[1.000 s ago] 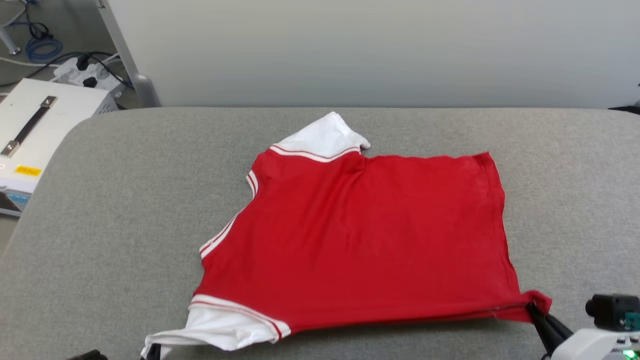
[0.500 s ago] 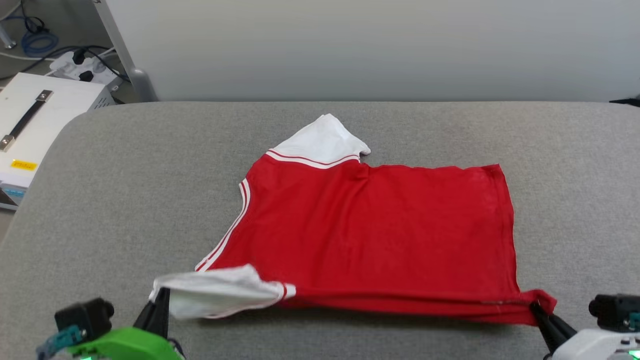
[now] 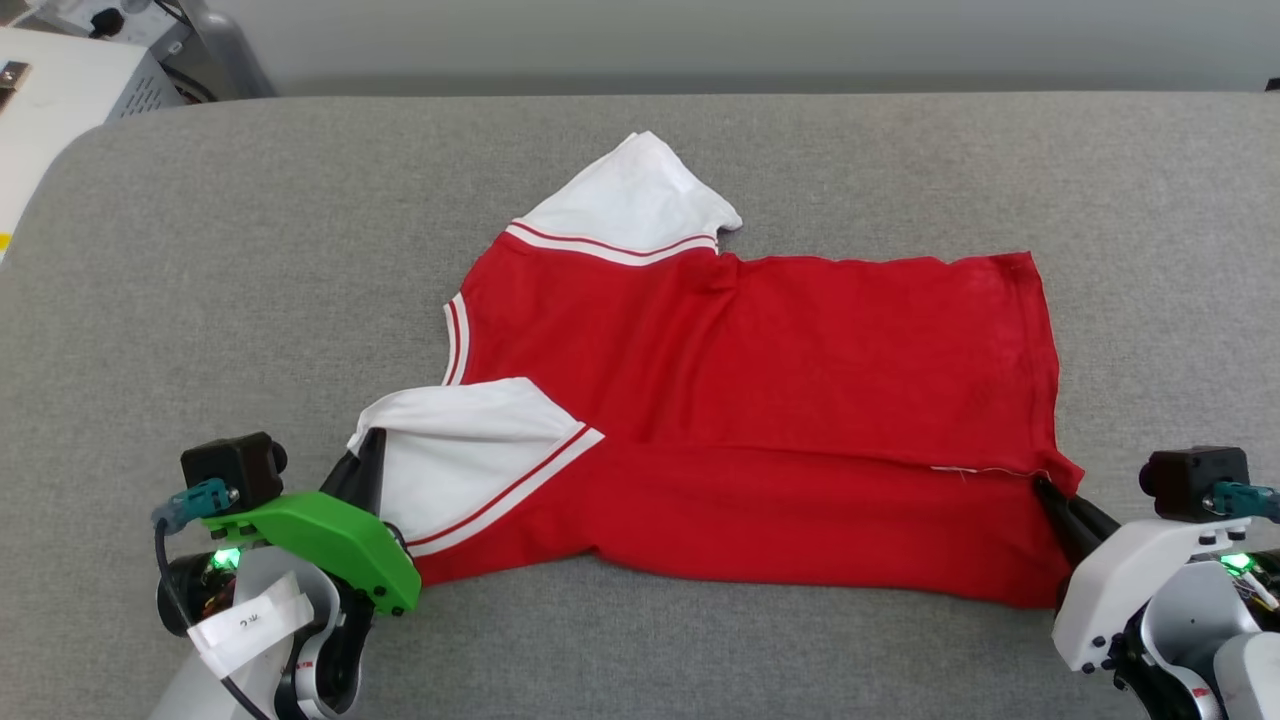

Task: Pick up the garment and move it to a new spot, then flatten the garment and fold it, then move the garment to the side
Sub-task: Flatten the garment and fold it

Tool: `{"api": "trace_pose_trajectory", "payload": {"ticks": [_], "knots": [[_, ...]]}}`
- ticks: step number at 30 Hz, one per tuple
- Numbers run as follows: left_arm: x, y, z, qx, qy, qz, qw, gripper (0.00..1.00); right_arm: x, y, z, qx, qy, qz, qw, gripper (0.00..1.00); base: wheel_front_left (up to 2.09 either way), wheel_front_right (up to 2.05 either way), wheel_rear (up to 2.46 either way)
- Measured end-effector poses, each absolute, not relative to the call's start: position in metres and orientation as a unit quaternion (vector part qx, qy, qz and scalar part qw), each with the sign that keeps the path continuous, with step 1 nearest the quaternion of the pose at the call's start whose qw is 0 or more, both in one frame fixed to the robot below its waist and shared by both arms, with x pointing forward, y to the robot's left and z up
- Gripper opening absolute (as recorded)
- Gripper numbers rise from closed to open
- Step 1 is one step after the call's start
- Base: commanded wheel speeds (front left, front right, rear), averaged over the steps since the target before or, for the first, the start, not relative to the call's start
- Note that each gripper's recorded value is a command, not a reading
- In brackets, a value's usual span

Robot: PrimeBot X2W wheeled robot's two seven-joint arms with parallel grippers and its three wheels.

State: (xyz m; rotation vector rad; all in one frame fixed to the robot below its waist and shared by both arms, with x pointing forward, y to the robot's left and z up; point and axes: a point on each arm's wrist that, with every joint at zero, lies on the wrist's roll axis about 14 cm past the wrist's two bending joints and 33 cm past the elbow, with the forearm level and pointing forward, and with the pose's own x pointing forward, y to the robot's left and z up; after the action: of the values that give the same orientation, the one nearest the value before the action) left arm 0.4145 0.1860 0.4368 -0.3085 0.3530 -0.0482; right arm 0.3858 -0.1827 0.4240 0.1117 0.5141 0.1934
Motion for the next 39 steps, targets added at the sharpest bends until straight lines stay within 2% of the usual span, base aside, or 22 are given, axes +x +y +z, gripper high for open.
{"api": "trace_pose_trajectory", "payload": {"ticks": [11,12,13,14,15,25,30,33,36,38,39], "knots": [[0.413,0.175,0.376,-0.151,0.268,-0.045,0.95,0.0,0.389,-0.179,0.378,0.055,0.31,0.106,0.943,0.01,0.0,0.0,0.0],[0.414,0.175,0.375,-0.15,0.269,-0.047,0.95,0.08,0.389,-0.179,0.378,0.054,0.306,0.105,0.945,0.22,0.0,0.0,0.0],[0.414,0.175,0.375,-0.15,0.27,-0.048,0.95,0.28,0.39,-0.18,0.378,0.054,0.301,0.105,0.946,0.41,0.0,0.0,0.0],[0.414,0.175,0.375,-0.15,0.268,-0.049,0.95,0.91,0.391,-0.18,0.379,0.055,0.296,0.104,0.948,1.0,0.0,0.0,0.0],[0.415,0.175,0.376,-0.151,0.265,-0.047,0.951,1.0,0.392,-0.18,0.382,0.056,0.285,0.104,0.951,1.0,0.0,0.0,0.0],[0.424,0.191,0.414,-0.151,0.186,-0.026,0.971,1.0,0.413,-0.187,0.46,0.062,0.079,0.087,0.991,1.0,0.0,0.0,0.0],[0.426,0.207,0.438,-0.132,0.166,-0.022,0.977,1.0,0.407,-0.192,0.486,0.056,0.026,0.071,0.996,1.0,0.0,0.0,0.0],[0.423,0.209,0.443,-0.107,0.196,-0.041,0.974,1.0,0.403,-0.191,0.496,0.057,0.013,0.067,0.996,1.0,0.0,0.0,0.0],[0.415,0.208,0.437,-0.081,0.26,-0.07,0.96,1.0,0.398,-0.192,0.501,0.056,0.008,0.061,0.997,1.0,0.0,0.0,0.0],[0.407,0.205,0.431,-0.069,0.313,-0.09,0.943,1.0,0.395,-0.194,0.502,0.057,0.009,0.056,0.997,1.0,0.0,0.0,0.0],[0.392,0.199,0.421,-0.067,0.378,-0.109,0.917,1.0,0.391,-0.197,0.501,0.059,0.013,0.048,0.997,1.0,0.0,0.0,0.0]]}}
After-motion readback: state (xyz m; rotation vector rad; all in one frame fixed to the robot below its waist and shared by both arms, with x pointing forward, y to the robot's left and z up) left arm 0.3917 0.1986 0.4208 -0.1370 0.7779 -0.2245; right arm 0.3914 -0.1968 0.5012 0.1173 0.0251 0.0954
